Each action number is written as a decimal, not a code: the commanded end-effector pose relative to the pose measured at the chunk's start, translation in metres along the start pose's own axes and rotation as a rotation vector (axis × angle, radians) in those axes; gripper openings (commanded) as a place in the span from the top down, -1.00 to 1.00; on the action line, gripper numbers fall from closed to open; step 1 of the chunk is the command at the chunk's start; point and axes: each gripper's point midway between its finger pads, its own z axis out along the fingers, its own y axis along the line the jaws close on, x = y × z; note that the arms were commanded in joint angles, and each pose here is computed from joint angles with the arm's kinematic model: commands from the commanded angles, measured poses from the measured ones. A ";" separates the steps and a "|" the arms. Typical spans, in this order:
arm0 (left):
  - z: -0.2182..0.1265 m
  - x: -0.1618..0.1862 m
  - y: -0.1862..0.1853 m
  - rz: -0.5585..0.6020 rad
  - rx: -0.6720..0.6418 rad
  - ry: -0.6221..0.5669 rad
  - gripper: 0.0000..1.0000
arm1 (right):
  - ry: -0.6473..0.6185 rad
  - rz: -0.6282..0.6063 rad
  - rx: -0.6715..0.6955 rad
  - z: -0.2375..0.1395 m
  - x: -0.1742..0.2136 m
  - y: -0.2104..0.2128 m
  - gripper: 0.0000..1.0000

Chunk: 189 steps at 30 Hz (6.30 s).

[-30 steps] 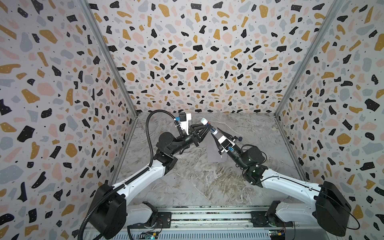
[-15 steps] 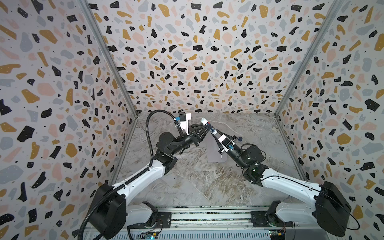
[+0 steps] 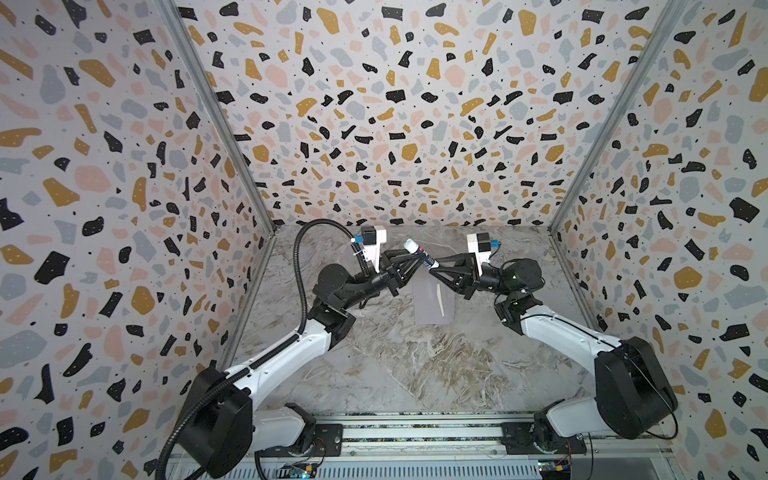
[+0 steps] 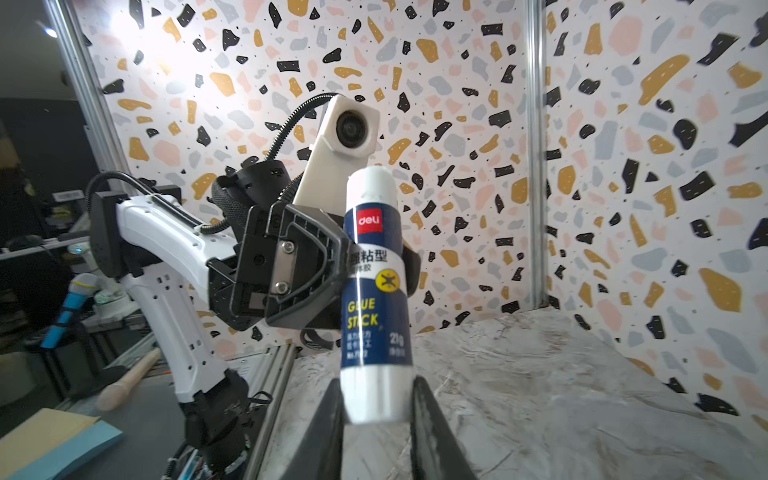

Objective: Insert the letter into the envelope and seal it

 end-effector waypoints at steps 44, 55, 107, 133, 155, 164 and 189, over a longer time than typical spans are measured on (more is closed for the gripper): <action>0.002 -0.019 -0.011 0.043 0.008 -0.032 1.00 | 0.077 -0.833 0.668 0.000 -0.003 -0.002 0.40; 0.003 -0.020 -0.011 0.039 0.011 -0.036 1.00 | 0.075 -0.798 0.647 0.005 -0.004 -0.001 0.76; 0.003 -0.034 -0.022 0.046 0.036 -0.133 1.00 | -0.060 -0.267 0.322 -0.002 -0.026 0.009 -0.16; 0.003 -0.034 -0.018 0.040 0.015 -0.132 1.00 | -0.086 -0.683 0.644 0.001 -0.030 0.012 0.07; 0.004 -0.033 -0.019 0.036 0.023 -0.128 1.00 | -0.086 -0.677 0.632 0.008 -0.033 0.013 0.40; 0.005 -0.029 -0.019 0.042 0.029 -0.115 1.00 | -0.101 -0.582 0.565 0.009 -0.038 0.018 0.82; 0.004 -0.030 -0.021 0.096 0.024 -0.105 1.00 | 0.000 0.008 0.015 0.014 -0.023 0.025 0.23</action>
